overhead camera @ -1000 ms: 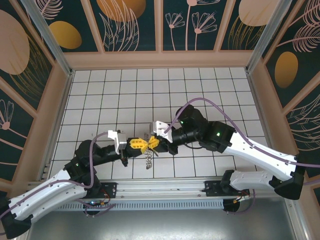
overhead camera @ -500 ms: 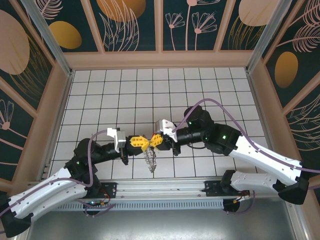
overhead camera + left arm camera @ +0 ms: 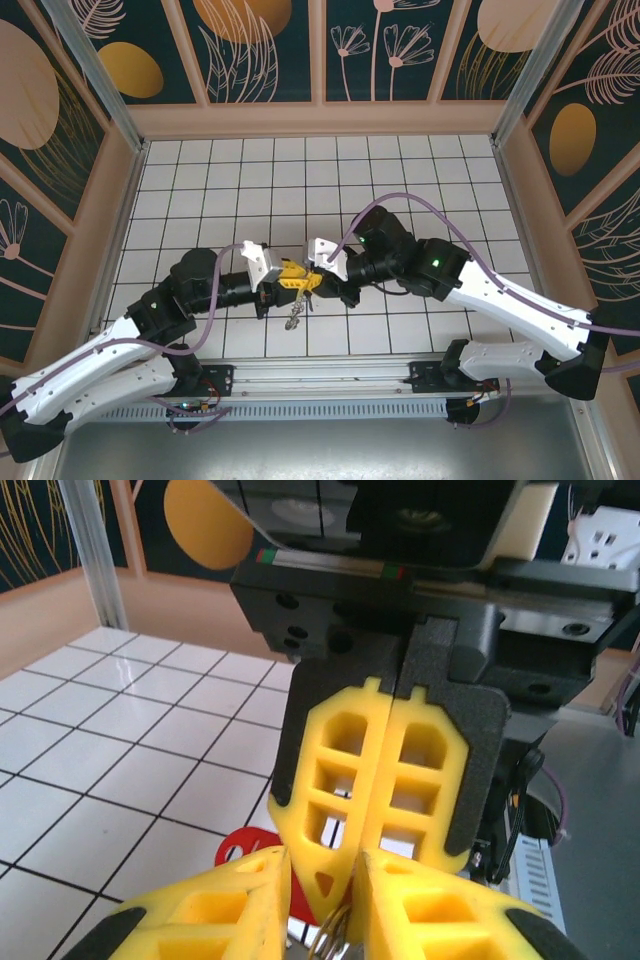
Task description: Put the keys on the keyring
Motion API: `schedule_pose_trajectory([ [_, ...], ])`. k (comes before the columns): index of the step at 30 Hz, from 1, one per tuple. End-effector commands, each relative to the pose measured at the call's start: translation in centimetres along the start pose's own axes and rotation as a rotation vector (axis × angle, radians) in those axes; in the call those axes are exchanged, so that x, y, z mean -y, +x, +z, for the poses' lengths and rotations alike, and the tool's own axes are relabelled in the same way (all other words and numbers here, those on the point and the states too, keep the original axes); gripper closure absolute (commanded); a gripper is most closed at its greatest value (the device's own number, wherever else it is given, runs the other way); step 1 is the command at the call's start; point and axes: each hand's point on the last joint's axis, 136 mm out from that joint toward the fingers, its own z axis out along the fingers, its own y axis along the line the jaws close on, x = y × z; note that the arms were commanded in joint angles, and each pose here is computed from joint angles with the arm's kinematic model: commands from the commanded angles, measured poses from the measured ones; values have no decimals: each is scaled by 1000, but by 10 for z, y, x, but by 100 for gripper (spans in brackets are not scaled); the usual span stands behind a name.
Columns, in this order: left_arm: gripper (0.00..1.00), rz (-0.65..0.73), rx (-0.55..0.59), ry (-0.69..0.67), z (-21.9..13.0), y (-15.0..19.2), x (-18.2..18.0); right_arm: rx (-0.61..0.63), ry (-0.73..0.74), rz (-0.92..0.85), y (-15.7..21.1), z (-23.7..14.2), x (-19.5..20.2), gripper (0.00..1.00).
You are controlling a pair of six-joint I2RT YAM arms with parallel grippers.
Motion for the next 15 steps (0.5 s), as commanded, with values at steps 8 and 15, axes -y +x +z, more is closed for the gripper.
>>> schedule_pose_trajectory([
  [8, 73, 44, -108, -34, -4, 16, -4, 65, -13, -79, -29, -21, -10, 100],
  [15, 75, 63, -177, -31, -2, 22, -6, 32, -37, -80, -28, -14, -13, 100],
])
